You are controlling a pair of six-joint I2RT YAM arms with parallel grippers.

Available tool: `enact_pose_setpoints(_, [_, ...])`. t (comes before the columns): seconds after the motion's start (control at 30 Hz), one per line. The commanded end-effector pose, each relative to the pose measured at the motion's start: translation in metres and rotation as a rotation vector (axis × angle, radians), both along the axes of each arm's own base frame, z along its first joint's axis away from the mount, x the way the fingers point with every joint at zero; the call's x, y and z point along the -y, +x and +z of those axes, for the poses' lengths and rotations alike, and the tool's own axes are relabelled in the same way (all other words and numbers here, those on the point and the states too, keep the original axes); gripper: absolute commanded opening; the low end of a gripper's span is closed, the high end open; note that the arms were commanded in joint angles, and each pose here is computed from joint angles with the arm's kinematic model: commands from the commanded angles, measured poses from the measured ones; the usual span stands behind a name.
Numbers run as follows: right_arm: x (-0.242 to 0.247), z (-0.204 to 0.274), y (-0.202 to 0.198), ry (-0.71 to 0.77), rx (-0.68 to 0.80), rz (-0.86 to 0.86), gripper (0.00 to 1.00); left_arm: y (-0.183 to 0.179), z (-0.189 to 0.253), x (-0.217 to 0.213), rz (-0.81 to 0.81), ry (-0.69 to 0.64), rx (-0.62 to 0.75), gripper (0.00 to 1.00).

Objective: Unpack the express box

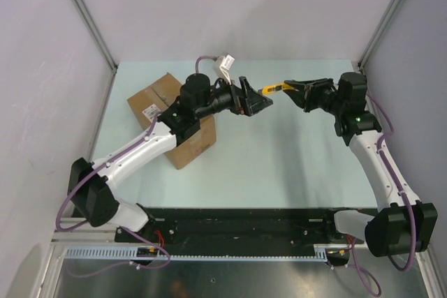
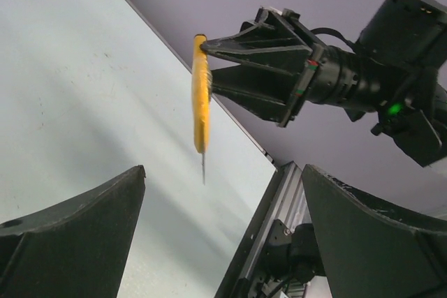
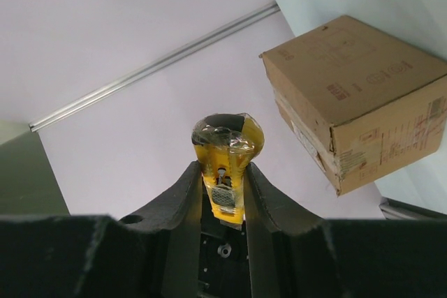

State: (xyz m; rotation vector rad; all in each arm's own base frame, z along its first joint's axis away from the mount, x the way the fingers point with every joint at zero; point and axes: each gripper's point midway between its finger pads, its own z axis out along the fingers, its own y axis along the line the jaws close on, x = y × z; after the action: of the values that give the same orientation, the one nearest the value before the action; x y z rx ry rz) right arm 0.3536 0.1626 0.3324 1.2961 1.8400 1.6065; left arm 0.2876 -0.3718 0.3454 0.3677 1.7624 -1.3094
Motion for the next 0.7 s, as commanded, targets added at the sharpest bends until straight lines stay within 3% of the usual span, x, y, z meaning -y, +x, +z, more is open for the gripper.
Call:
enact_pose_setpoints(0.0, [-0.0087,0.0342,-0.0128,0.037,0.090,0.050,0.00,0.0070,0.0265,0.0089,0.005,-0.043,0.071,0.97])
enact_pose_setpoints(0.23, [-0.0103,0.0289,-0.0173,0.014,0.081,0.064,0.00,0.0113,0.0320,0.0145,0.003,-0.043,0.092,0.75])
enact_pose_setpoints(0.4, [-0.0103,0.0266,-0.0178,0.008,0.074,0.066,0.00,0.0118,0.0336,0.0130,0.008,-0.035,0.116,0.50])
enact_pose_setpoints(0.6, [-0.0109,0.0320,-0.0174,0.012,0.099,0.067,0.00,0.0141,0.0346,0.0113,0.021,-0.027,0.136,0.38])
enact_pose_setpoints(0.67, [-0.0109,0.0326,-0.0173,0.012,0.102,0.067,0.00,0.0157,0.0360,0.0114,0.026,-0.026,0.143,0.30])
